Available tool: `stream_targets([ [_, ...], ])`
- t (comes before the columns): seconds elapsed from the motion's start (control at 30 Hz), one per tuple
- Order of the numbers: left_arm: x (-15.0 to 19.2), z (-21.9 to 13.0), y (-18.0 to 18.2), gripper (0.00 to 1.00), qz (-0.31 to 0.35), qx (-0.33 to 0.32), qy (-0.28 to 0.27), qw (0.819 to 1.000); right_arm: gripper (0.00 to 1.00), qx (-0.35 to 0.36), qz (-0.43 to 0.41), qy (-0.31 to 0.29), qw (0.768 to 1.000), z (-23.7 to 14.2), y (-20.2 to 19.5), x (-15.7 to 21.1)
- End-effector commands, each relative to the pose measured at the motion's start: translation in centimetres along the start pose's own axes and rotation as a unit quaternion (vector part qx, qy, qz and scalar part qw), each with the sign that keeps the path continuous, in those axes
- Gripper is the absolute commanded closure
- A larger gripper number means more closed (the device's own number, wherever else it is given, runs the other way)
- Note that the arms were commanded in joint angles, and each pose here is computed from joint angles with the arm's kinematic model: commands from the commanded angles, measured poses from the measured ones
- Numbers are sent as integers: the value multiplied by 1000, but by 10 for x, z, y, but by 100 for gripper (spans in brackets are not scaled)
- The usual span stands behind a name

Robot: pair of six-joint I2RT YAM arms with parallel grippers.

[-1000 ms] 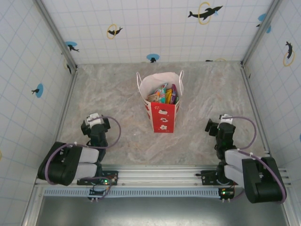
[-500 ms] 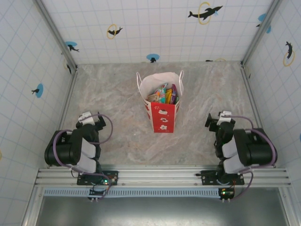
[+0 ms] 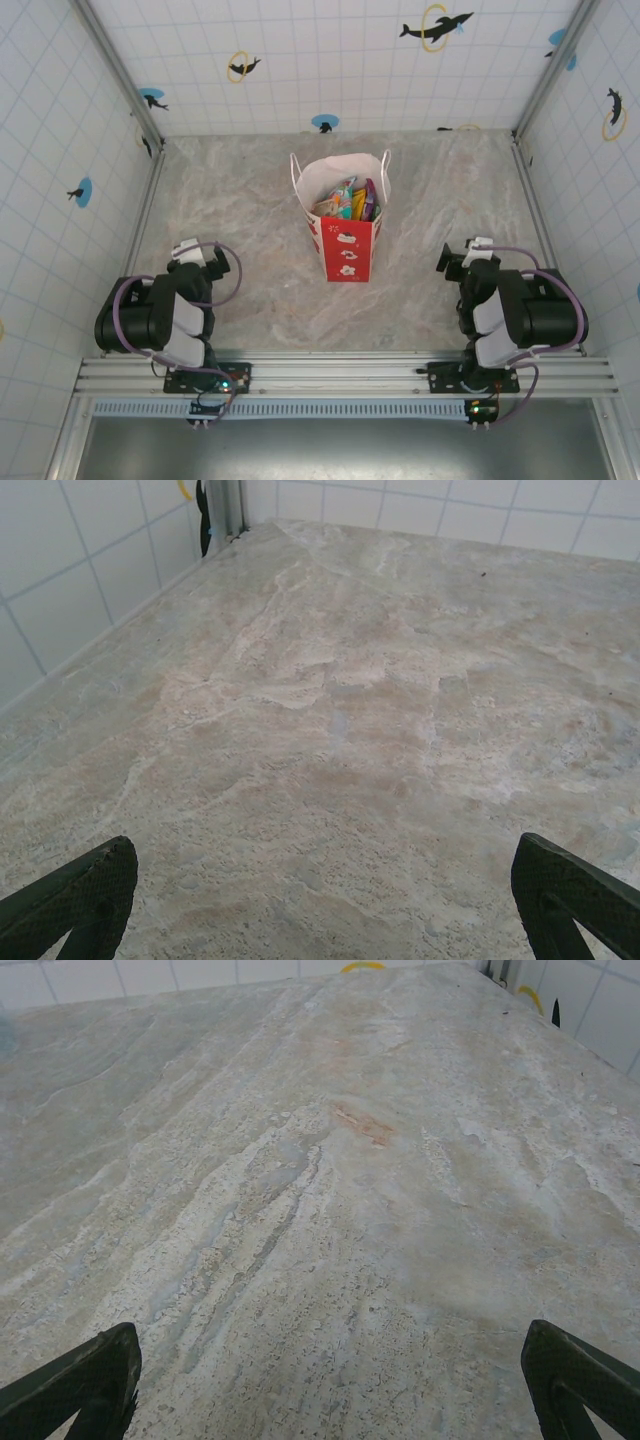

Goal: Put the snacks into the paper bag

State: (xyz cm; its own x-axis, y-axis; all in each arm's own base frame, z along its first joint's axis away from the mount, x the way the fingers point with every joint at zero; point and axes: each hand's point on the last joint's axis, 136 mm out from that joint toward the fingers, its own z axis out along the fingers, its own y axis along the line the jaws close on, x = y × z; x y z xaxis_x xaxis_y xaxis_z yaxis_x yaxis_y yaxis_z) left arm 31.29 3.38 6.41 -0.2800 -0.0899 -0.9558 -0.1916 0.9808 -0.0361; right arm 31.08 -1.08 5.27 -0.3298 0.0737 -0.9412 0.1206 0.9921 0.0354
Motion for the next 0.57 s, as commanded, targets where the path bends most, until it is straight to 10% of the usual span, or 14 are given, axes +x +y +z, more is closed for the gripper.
stream_targets([
  [0.0,4,-3,-2,2,-3,7,5,1000,0,0,6,-4,1000,-4,-2,0],
  [0.53,4,-3,-2,2,-2,6,5,1000,0,-11,11,-4,1000,-4,0,0],
])
